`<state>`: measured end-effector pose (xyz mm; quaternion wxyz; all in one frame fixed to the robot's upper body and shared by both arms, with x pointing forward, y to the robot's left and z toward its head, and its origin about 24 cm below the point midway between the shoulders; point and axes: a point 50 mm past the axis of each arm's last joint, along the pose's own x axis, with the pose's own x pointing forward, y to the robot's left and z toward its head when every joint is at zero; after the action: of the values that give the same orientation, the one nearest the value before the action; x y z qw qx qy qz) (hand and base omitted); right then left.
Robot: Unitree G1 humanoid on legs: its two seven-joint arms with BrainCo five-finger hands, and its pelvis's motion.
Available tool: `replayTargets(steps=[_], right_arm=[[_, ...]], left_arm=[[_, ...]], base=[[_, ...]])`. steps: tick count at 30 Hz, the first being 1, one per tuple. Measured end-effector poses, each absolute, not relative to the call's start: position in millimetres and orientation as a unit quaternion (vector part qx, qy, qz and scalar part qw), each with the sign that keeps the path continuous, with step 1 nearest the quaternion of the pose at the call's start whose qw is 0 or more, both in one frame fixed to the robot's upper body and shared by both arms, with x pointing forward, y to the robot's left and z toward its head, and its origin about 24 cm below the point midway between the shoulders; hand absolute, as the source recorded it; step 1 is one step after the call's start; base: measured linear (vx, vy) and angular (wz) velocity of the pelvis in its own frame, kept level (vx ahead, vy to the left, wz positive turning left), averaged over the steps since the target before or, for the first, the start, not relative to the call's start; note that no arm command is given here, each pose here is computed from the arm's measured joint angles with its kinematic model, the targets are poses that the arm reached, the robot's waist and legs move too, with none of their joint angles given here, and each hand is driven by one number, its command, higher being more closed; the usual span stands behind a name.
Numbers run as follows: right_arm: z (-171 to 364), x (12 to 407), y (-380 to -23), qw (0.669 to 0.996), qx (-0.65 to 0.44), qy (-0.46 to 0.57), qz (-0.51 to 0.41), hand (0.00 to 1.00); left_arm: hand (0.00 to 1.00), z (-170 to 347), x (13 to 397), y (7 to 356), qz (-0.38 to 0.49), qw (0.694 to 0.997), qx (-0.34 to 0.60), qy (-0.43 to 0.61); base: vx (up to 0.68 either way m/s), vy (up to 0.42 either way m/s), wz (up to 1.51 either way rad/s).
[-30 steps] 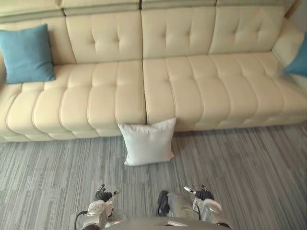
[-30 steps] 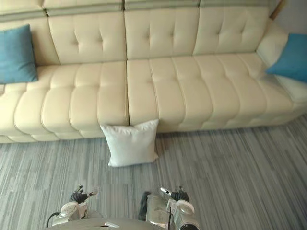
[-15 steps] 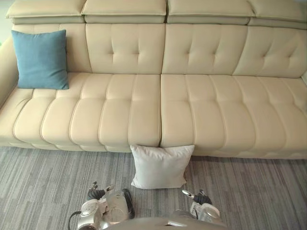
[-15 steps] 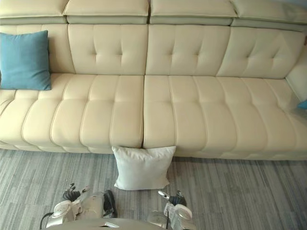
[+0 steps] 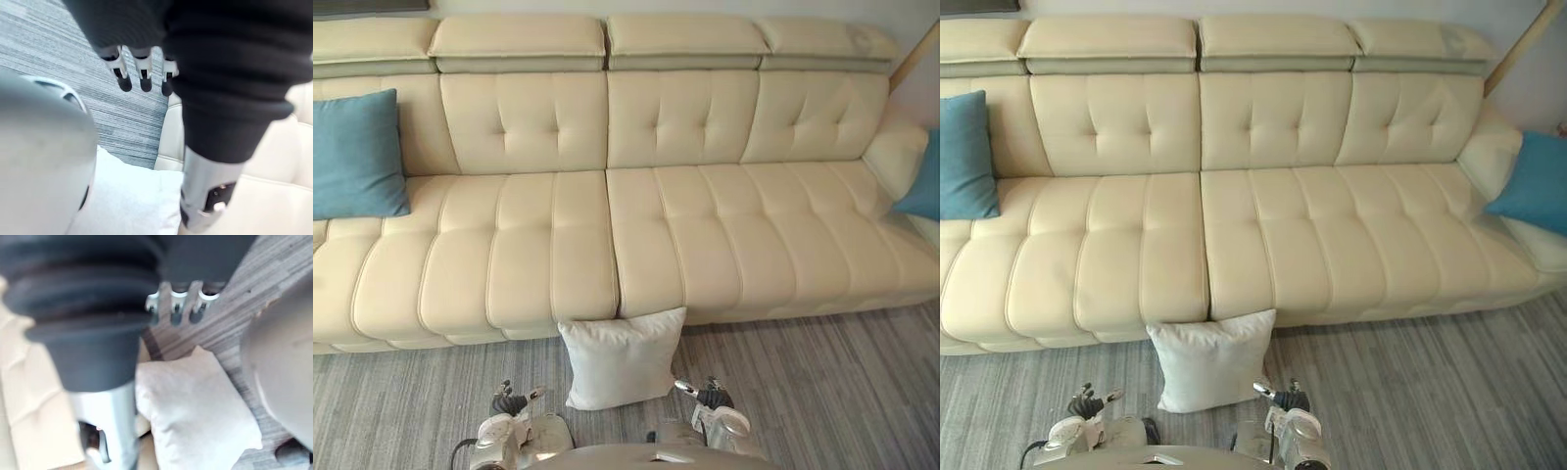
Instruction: Pick up cushions and gather them together orderly.
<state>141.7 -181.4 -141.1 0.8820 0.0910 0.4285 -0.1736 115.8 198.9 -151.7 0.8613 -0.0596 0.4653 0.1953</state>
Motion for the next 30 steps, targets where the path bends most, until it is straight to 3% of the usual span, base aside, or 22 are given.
replayTargets(steps=[9, 23, 27, 30], right_arm=[[-148.1, 123.5, -193.5, 0.867, 0.084, 0.454, -0.190, 0.00], [-156.9, 103.6, -196.8, 0.847, 0.075, 0.490, -0.194, 0.00], [-144.0, 137.6, -199.2, 0.874, 0.049, 0.447, -0.182, 0.00], [-111.5, 198.3, -205.4, 0.919, 0.008, 0.361, -0.156, 0.00]], left_arm=[[0.00, -158.5, 101.4, 191.0, 0.196, 0.847, -0.070, 0.490], [0.00, -158.6, 100.1, 197.6, 0.182, 0.848, -0.049, 0.495], [0.00, -147.5, 132.5, 198.2, 0.182, 0.871, -0.039, 0.454], [0.00, -127.9, 175.6, 197.1, 0.178, 0.900, -0.030, 0.396]], base=[[0.01, -0.116, 0.11], [0.01, 0.001, -0.04], [-0.10, -0.001, 0.16], [-0.30, 0.060, -0.14]])
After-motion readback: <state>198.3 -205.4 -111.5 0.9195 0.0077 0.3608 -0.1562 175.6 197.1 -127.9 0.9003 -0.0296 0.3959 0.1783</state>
